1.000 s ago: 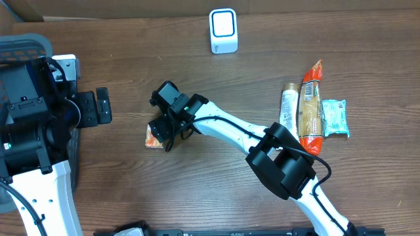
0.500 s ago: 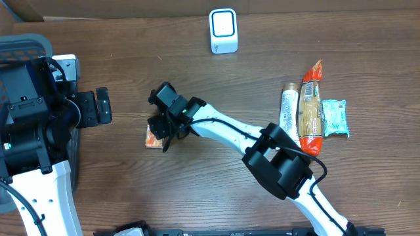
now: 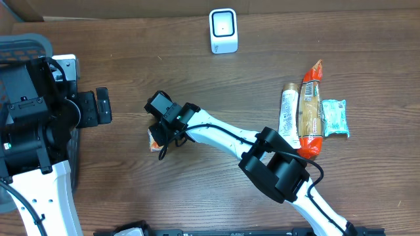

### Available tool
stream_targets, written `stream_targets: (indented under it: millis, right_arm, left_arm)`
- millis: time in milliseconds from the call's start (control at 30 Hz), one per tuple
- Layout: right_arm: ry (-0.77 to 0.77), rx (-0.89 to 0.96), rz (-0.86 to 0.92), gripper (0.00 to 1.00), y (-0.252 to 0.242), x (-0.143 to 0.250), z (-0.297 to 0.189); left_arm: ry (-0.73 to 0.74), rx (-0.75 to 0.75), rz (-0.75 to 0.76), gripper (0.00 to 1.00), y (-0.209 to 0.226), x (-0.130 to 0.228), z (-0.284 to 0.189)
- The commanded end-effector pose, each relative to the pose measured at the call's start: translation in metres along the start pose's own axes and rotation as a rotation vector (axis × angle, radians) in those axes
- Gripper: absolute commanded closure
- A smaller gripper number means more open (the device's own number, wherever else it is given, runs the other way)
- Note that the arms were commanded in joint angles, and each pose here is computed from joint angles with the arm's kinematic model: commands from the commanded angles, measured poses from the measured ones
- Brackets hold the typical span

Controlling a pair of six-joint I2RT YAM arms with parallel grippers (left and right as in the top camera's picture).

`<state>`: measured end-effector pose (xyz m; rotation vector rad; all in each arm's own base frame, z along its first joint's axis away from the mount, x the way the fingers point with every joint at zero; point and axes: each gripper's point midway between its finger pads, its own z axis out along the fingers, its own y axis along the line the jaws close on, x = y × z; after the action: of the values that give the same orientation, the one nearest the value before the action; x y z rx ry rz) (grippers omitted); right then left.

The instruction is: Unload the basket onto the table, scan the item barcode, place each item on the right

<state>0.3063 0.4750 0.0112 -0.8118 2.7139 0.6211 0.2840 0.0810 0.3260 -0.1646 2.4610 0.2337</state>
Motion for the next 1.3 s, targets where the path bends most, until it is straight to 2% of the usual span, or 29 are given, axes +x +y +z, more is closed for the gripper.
stream_targets:
  millis: [0,100,200,333,467,633,800,900,1000,1267]
  right_arm:
    - [0.053,0.060,-0.043,0.85,-0.024,0.006,-0.007]
    - [0.090,0.087,-0.172,0.85,-0.042,0.001,-0.029]
    - [0.141,0.174,-0.191,0.85,-0.077,-0.002,-0.053]
    - [0.210,0.296,-0.105,0.79,-0.138,0.004,-0.077]
    - [0.277,0.301,-0.015,0.75,-0.182,0.016,-0.096]
    - [0.284,0.295,0.105,0.72,-0.227,0.018,-0.118]
    - [0.248,0.112,0.176,0.66,-0.233,0.005,-0.153]
    - [0.215,0.006,0.226,0.56,-0.235,-0.003,-0.179]
    - [0.196,-0.112,0.232,0.41,-0.233,-0.003,-0.190]
    - [0.272,-0.140,0.363,0.36,-0.242,0.028,-0.156]
  left_arm:
    - [-0.012,0.001,0.007,0.00,0.001,-0.004,-0.002]
    - [-0.012,0.001,0.007,0.00,0.001,-0.004,-0.002]
    - [-0.012,0.001,0.007,0.00,0.001,-0.004,-0.002]
    - [-0.012,0.001,0.007,0.00,0.001,-0.004,-0.002]
    - [-0.012,0.001,0.007,0.00,0.001,-0.004,-0.002]
    - [-0.012,0.001,0.007,0.00,0.001,-0.004,-0.002]
    - [-0.011,0.001,0.008,0.00,0.001,-0.004,-0.002]
    - [-0.012,0.001,0.007,0.00,0.001,-0.004,-0.002]
    - [-0.012,0.001,0.007,0.00,0.001,-0.004,-0.002]
    - [-0.012,0.001,0.007,0.00,0.001,-0.004,-0.002]
